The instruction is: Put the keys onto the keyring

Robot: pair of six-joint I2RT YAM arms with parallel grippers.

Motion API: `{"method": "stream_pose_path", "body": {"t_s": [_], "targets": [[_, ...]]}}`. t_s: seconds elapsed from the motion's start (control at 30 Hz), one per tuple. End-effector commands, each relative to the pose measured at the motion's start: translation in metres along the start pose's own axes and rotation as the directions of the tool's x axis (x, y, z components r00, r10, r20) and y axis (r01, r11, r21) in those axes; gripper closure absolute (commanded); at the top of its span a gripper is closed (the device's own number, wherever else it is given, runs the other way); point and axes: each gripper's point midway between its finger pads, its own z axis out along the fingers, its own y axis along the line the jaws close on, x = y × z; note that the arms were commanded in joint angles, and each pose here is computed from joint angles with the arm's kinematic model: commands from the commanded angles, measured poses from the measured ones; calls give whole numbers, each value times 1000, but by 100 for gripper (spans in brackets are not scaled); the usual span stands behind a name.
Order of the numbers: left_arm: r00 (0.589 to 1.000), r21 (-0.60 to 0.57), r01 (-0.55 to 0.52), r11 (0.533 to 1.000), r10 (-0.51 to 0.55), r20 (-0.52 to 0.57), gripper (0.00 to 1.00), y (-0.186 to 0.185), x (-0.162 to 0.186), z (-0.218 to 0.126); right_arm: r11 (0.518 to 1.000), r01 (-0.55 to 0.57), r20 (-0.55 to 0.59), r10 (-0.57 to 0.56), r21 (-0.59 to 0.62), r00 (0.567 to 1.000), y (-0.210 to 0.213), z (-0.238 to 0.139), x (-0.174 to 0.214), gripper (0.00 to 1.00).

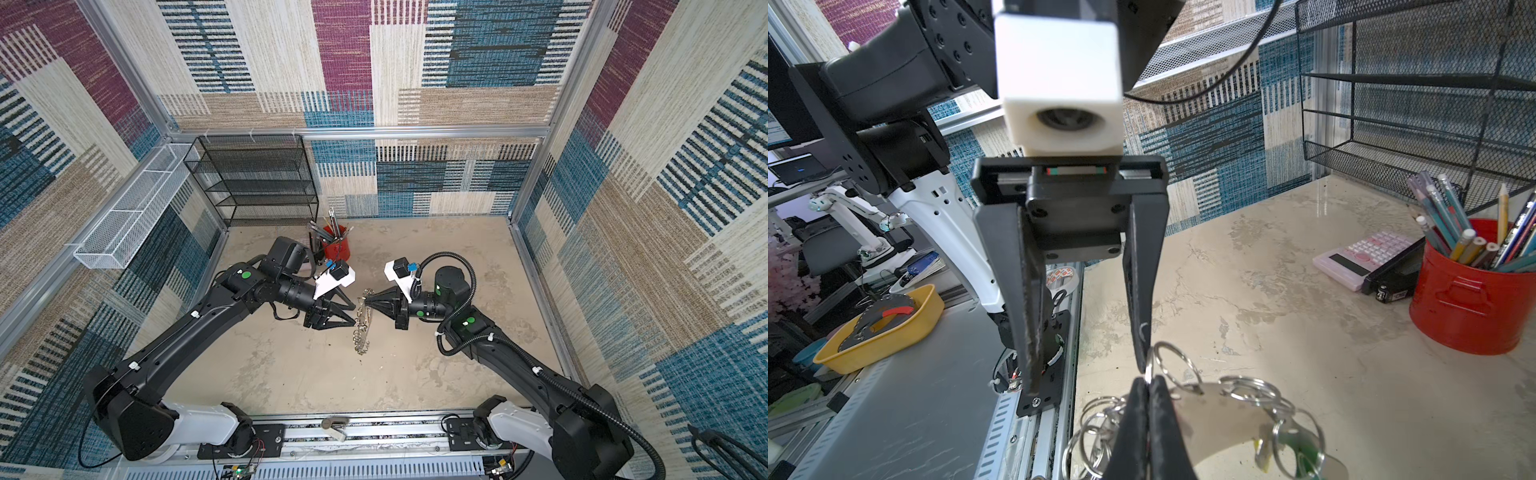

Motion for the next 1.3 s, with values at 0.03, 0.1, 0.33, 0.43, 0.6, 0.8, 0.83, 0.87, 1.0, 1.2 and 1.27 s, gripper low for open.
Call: {"method": "stream_pose_path", "body": {"t_s": [0.03, 0.1, 0.33, 0.43, 0.6, 0.8, 0.83, 0.87, 1.0, 1.2, 1.27], "targets": [[999, 11, -12, 1000, 11, 44, 46, 1, -11, 1, 999, 38, 34, -37, -6, 999, 3, -1, -11, 100], [999, 23, -17, 1000, 16, 48, 46, 0, -12, 4, 999, 38, 33, -38, -9, 999, 3, 0, -11, 100], [997, 21, -32, 999, 31, 67, 46, 4, -16, 11, 999, 41, 33, -41, -8, 999, 1, 1, -11, 100], [996, -21, -41, 999, 43, 83, 46, 12, -19, 11, 999, 40, 30, -40, -10, 999, 1, 1, -9, 100], [990, -102, -77, 992, 88, 108, 44, 25, -26, 10, 999, 41, 26, -40, -22, 999, 1, 2, -6, 100], [990, -82, -98, 992, 106, 97, 41, 28, -30, 13, 999, 45, 22, -45, -22, 999, -1, 3, -3, 100], [990, -65, -97, 993, 102, 93, 41, 27, -30, 15, 999, 45, 21, -45, -17, 999, -2, 3, -2, 100], [991, -46, -97, 994, 101, 87, 43, 25, -30, 15, 999, 48, 21, -48, -13, 999, -3, 4, -2, 100], [994, -35, -106, 994, 108, 35, 49, 24, -21, 15, 999, 51, 16, -51, -2, 999, -7, 4, 0, 100], [993, -72, -118, 990, 116, -24, 60, 32, -17, 7, 999, 49, 13, -49, 2, 999, -14, 6, 2, 100], [993, -81, -120, 990, 118, -29, 64, 34, -17, 3, 999, 51, 15, -51, 2, 999, -15, 5, 1, 100]]}}
